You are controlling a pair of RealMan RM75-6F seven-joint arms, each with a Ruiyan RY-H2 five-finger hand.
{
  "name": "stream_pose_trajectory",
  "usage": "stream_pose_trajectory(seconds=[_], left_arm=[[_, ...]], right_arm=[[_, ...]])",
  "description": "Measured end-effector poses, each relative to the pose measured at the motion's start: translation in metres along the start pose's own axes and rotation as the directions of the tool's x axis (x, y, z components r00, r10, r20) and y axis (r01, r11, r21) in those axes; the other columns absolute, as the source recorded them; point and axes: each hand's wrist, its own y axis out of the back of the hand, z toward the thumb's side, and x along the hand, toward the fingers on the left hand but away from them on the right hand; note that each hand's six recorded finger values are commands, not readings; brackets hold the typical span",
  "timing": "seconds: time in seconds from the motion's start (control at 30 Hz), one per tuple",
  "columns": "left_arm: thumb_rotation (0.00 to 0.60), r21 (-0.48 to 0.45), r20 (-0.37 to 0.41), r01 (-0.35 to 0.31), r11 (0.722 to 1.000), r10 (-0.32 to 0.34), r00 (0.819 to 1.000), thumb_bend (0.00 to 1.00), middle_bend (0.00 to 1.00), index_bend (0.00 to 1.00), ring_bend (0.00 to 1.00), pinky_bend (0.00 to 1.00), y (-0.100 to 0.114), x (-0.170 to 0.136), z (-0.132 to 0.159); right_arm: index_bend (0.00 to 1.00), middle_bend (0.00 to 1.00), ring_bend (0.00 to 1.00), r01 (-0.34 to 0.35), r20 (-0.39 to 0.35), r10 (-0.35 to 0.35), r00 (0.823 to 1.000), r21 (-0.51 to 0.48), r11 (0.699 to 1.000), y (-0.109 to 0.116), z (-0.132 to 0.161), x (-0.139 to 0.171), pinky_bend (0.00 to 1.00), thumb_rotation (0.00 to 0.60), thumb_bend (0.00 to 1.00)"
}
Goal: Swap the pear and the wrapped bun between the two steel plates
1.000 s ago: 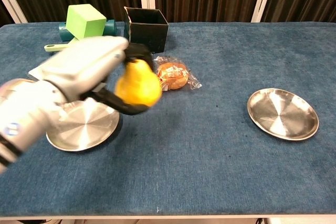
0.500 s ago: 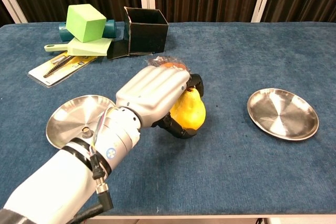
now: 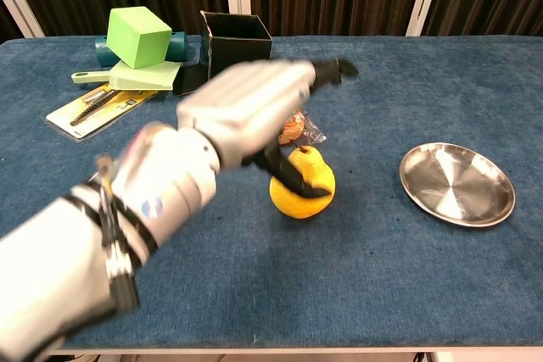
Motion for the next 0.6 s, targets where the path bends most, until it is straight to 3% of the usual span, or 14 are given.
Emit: stream_pose_trajectory(seconds=[0.1, 0.2, 0.33, 0.6], left_arm=[[0.6, -0.036, -0.034, -0.071, 0.997, 0.07, 0.997, 0.06, 0.12, 0.1, 0.11, 0.37, 0.022, 0.019, -0.012], [0.6, -0.051, -0.082, -0.096, 0.994, 0.092, 0.992, 0.05, 0.12, 0.1, 0.08, 0.25, 0.027, 0.038, -0.031], [0.6, -0.062, -0.154, -0.079, 0.995, 0.069, 0.986, 0.05, 0.12, 0.1, 0.06, 0.16, 0.015, 0.056, -0.056], [0.6, -0.024, -0.244, -0.014, 1.0, 0.008, 0.97, 0.03, 0.12, 0.11, 0.06, 0.15, -0.022, 0.078, -0.086]], right_arm=[[0.0, 0.0, 0.0, 0.001, 0.0, -0.001, 1.0, -0.006, 1.0, 0.001, -0.001, 0.001, 0.0, 0.579, 0.24], [0.0, 0.0, 0.0, 0.0, -0.003, 0.0, 1.0, -0.009, 1.0, 0.002, -0.001, 0.0, 0.0, 0.578, 0.24], [0.0, 0.0, 0.0, -0.007, -0.008, 0.007, 1.0, -0.016, 1.0, 0.003, -0.002, -0.001, 0.0, 0.577, 0.24], [0.0, 0.0, 0.0, -0.008, -0.016, 0.007, 1.0, -0.035, 0.999, 0.007, -0.006, -0.001, 0.0, 0.578, 0.24]])
